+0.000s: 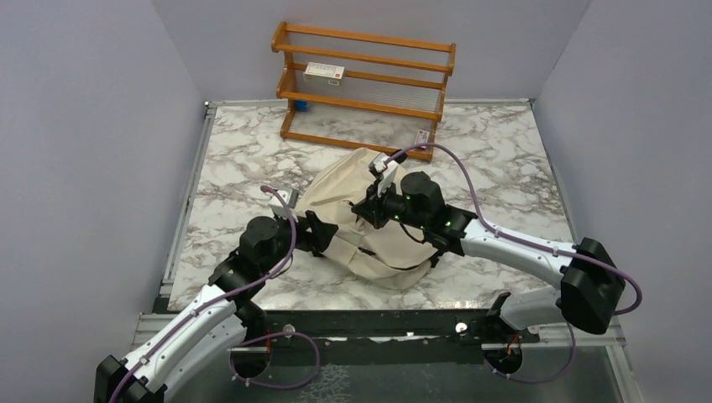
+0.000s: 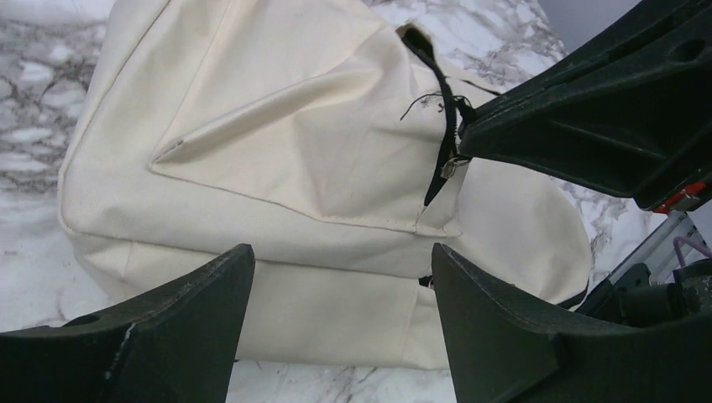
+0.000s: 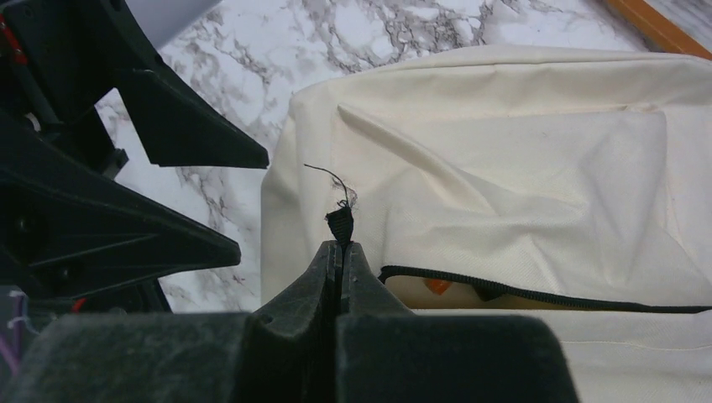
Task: Pack the student bag
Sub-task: Zip the student bag at the center of the board.
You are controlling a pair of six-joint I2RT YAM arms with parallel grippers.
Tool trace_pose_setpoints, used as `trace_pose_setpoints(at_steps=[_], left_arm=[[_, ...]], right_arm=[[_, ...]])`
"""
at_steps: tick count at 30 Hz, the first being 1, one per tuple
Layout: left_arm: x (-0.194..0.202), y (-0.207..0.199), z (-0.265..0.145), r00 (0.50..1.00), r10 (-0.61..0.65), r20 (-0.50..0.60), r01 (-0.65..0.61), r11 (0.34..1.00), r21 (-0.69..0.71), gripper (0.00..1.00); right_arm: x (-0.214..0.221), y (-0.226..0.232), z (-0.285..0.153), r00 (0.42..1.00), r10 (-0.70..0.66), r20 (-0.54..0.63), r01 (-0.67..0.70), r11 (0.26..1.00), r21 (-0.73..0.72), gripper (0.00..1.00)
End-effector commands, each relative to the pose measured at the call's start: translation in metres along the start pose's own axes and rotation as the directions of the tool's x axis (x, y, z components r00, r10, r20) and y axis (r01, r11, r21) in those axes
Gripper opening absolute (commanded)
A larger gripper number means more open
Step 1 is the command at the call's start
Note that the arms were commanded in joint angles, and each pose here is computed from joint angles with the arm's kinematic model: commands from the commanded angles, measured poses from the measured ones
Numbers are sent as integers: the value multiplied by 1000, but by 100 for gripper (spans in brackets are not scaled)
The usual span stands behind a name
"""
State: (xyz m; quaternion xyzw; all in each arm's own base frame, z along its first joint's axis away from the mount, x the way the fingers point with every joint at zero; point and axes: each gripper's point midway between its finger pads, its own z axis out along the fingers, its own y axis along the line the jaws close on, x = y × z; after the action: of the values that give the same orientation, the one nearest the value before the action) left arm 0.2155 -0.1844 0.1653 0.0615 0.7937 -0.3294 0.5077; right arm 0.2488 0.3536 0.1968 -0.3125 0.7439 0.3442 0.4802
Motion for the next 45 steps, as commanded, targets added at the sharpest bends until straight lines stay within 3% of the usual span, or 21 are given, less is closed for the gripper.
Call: trace_pose_setpoints(at_steps=[1, 8, 13, 19, 27, 36, 45], left_arm=[[-37, -31, -1, 984, 123, 129, -139, 983, 120, 79], [-42, -60, 2, 925, 318, 210, -356, 916, 183, 80], [-32, -62, 17, 881, 432, 194, -455, 886, 90, 79], [-23, -53, 32, 867, 470, 164, -474, 880, -19, 78], [-10, -54, 48, 853, 501, 147, -499, 865, -53, 76], [15, -70, 49, 828, 549, 113, -556, 831, 39, 50], [37, -61, 42, 842, 536, 65, -540, 839, 76, 8]], right_arm=[[-60, 25, -15, 981, 58, 184, -39, 994, -105, 1], [-66, 24, -16, 971, 143, 193, -127, 988, -92, 1], [-61, 19, -14, 961, 198, 193, -188, 980, -69, 1], [-58, 20, -18, 948, 251, 197, -240, 968, -79, 1], [-50, 19, -22, 940, 286, 186, -277, 958, -71, 1], [-51, 16, -24, 937, 292, 194, -287, 956, -53, 1], [-44, 11, -24, 935, 303, 184, -304, 952, -22, 1]])
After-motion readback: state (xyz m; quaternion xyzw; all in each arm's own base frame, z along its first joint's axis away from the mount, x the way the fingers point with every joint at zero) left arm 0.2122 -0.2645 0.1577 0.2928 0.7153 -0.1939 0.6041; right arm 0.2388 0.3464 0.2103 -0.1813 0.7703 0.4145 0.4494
